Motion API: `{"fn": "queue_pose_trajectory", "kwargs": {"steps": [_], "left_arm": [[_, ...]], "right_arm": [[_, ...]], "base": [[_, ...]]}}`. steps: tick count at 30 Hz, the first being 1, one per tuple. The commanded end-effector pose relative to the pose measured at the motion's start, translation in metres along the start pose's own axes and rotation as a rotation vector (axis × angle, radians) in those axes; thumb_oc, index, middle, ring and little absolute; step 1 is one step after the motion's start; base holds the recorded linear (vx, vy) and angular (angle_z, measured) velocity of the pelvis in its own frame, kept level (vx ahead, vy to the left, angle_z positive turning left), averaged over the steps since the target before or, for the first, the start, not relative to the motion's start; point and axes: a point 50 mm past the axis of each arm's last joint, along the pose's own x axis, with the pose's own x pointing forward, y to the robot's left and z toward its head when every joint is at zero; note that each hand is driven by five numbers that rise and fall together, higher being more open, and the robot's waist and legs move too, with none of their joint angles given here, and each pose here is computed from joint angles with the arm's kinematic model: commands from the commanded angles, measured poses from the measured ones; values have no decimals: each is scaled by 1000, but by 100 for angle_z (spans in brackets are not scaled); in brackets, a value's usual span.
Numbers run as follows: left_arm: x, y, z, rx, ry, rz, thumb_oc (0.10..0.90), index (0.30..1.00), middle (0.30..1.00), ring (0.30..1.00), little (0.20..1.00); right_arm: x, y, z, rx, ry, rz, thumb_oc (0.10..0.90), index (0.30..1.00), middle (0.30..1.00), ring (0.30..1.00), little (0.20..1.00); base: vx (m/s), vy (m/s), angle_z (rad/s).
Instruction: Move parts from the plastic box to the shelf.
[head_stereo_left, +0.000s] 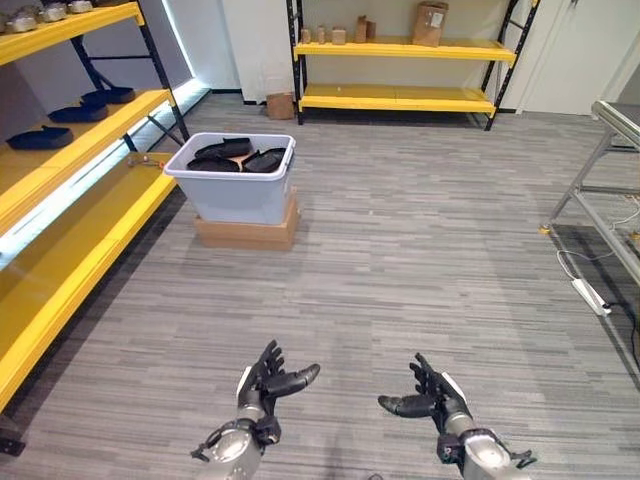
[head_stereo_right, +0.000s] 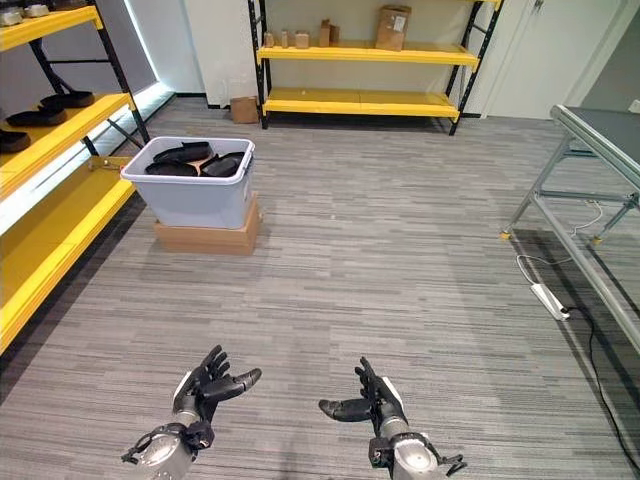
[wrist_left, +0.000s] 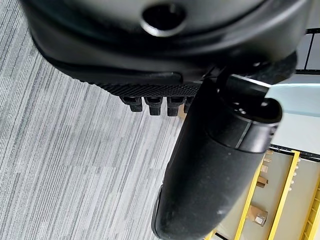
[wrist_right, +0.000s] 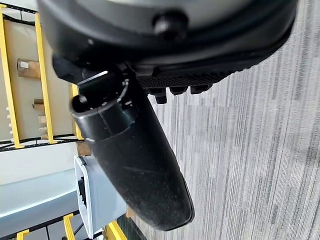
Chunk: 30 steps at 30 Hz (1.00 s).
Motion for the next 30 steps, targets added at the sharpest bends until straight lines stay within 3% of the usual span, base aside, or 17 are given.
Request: {"fn": "queue_pose_trajectory", "kwargs": {"steps": [1, 6, 19, 21, 30], "left_arm": [[19, -10, 60, 29, -237, -71, 900, 1000, 1000, 1000, 1000], [17, -7, 62, 41, -246, -70, 900, 1000, 1000, 1000, 1000], [18, -18, 55, 74, -226, -132, 900, 1000, 1000, 1000, 1000], [18, -18, 53, 55, -220, -122, 900, 1000, 1000, 1000, 1000], [17, -28, 51, 55, -213, -181, 900, 1000, 1000, 1000, 1000]], "right_arm": [[14, 10, 55, -1, -235, 62, 900, 1000, 1000, 1000, 1000], [14, 13, 50, -31, -212, 89, 900, 1000, 1000, 1000, 1000], [4, 3, 33, 85, -161, 87, 900, 1000, 1000, 1000, 1000], [4, -1, 28, 161, -138, 66, 900, 1000, 1000, 1000, 1000], [-6, -31, 23, 145, -126, -1, 900, 1000, 1000, 1000, 1000]], "base": [[21, 122, 7], [20, 129, 14], [146, -8, 47], [160, -104, 57], [142, -76, 32]]}}
